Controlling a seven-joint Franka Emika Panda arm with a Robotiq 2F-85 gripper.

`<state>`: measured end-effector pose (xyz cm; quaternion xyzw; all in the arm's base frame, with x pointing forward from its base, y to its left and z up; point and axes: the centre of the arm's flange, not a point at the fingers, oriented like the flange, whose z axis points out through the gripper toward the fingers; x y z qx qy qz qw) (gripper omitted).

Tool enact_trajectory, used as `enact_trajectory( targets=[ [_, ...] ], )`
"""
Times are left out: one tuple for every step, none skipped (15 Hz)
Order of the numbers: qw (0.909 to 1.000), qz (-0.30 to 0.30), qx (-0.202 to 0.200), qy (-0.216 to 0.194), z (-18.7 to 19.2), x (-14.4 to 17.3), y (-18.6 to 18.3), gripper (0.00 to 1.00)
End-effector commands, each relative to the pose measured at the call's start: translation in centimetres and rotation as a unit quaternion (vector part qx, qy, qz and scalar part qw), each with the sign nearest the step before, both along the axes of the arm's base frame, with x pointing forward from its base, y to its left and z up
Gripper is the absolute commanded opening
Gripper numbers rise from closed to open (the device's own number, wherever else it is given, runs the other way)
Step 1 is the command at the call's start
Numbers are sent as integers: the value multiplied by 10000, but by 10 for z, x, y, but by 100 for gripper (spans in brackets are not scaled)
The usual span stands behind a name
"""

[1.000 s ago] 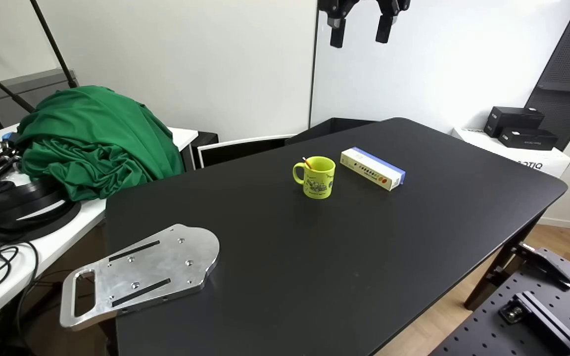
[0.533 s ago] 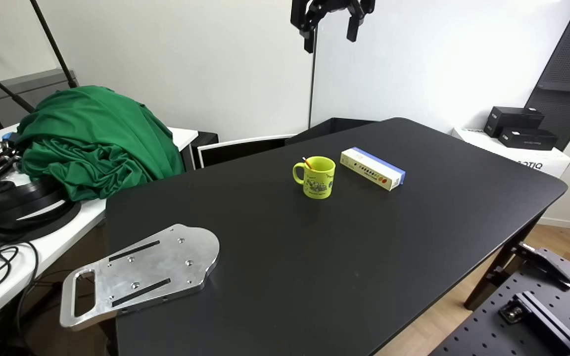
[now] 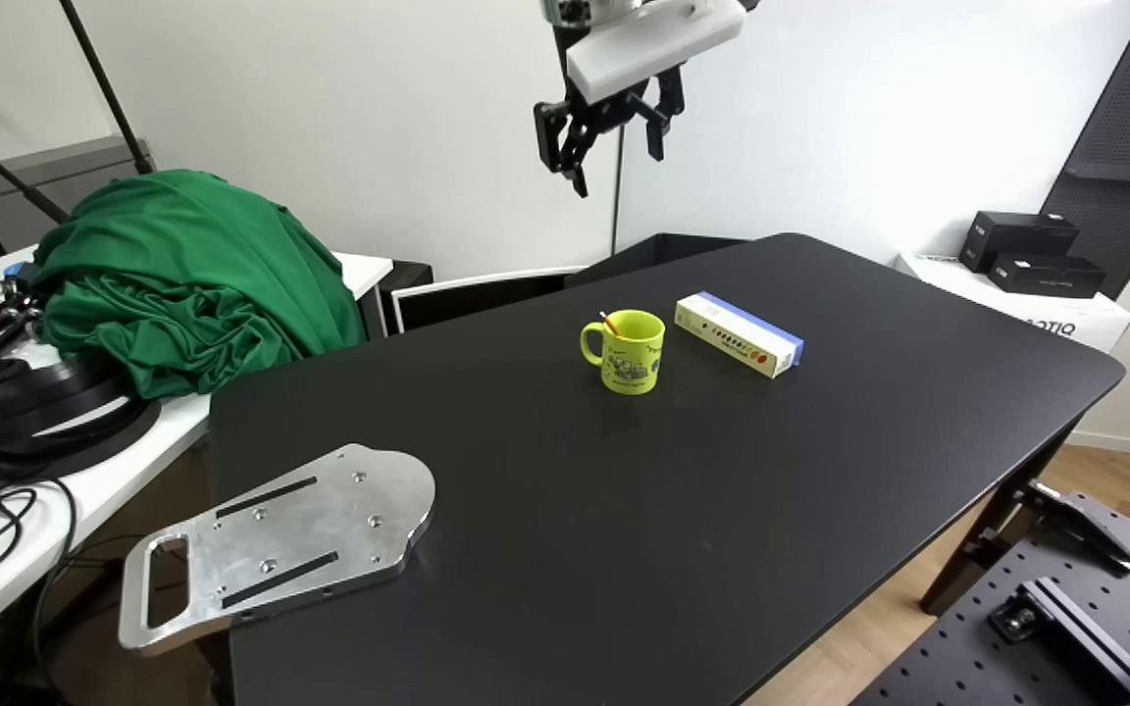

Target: Remove the Ellen key from the cup and put it on the table

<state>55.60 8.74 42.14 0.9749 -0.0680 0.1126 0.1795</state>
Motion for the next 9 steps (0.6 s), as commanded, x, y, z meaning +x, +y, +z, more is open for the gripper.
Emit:
enact_trajectory(
  targets=[
    [9990,-432,-101,53,-35,36,4,100],
    [9985,-532,-101,87,-47,43,3,100],
    [9978,-647,-93,134,-58,48,3,100],
    [9972,-717,-66,179,-70,53,2,100],
    [9967,-773,-43,232,-80,57,2,100],
    [9963,-812,-23,284,-91,60,1,100],
    [9960,-825,-11,337,-101,63,1,100],
    [9958,-837,-27,367,-110,66,1,100],
    [9959,-824,-56,379,-118,68,0,100]
  ],
)
